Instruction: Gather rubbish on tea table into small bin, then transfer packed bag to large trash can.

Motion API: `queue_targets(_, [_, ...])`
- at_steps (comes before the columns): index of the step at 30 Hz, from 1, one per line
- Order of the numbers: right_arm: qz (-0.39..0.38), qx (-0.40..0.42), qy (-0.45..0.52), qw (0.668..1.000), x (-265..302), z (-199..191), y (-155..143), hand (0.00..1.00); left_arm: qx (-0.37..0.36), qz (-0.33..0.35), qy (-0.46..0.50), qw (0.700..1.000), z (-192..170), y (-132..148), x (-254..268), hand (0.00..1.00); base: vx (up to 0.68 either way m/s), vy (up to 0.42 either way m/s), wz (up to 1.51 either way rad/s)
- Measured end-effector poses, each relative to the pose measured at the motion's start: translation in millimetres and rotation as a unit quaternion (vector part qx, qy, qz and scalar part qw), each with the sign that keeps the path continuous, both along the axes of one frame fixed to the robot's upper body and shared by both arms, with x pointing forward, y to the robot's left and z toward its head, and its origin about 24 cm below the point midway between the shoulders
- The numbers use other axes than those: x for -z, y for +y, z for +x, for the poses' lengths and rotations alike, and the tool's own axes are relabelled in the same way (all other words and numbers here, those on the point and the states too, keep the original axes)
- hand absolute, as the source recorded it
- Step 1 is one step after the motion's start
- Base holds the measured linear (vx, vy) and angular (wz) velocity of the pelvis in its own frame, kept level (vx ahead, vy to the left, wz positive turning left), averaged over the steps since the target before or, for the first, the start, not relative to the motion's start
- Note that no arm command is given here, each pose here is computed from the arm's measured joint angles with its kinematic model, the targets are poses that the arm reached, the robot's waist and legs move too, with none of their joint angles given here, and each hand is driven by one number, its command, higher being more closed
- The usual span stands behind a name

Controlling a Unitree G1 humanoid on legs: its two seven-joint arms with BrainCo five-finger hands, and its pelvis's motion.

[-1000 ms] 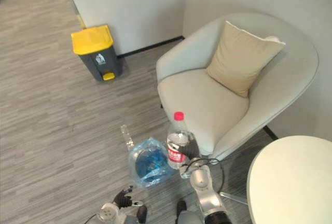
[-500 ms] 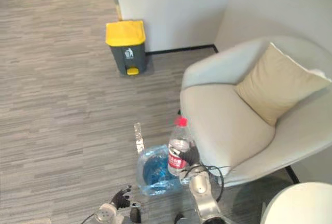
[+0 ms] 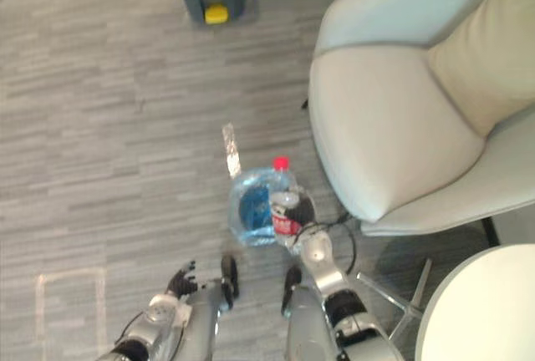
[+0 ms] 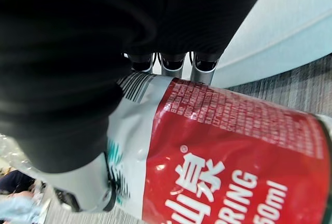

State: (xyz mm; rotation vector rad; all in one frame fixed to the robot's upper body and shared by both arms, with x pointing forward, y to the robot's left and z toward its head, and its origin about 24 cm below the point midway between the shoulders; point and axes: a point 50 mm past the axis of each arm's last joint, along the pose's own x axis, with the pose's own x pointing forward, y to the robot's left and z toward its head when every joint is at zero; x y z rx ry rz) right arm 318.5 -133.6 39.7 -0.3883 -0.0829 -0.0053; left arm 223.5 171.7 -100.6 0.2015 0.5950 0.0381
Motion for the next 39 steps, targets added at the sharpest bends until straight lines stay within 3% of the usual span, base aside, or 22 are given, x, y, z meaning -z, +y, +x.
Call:
queue_targets(7, [0.002, -0.031, -0.104, 0.994, -60, 24, 23, 1.00, -0.046, -0.056, -0.103, 0.992, 40, -14, -39, 0.00, -0.20, -0.014, 0.06])
queue_targets(13, [-0.004, -0.035, -0.187, 0.982, -116, 43, 32, 1.00, -0.043, -0.072, -0.193, 0.978, 75, -20, -81, 0.00, -0.08, -0.001, 0.01])
queue_targets(25, [-0.026, 0.048, -0.195, 0.979, -148, 71, -1, 1.00, -0.031, -0.079, -0.261, 0.962, 102, -27, -119, 0.00, -0.01, 0.000, 0.09])
queue_targets(26, [-0.026, 0.060, -0.191, 0.979, -148, 73, -5, 0.00, -0.035, -0.080, -0.262, 0.961, 102, -27, -119, 0.00, -0.01, 0.001, 0.06])
queue_targets(32, [-0.024, 0.097, -0.191, 0.977, -152, 75, -24, 0.00, -0.030, -0.086, -0.267, 0.959, 104, -31, -122, 0.00, -0.01, 0.003, 0.06])
queue_targets(39, [-0.036, 0.103, -0.196, 0.975, -151, 74, -25, 0.00, -0.022, -0.085, -0.269, 0.959, 105, -35, -124, 0.00, -0.01, 0.005, 0.00])
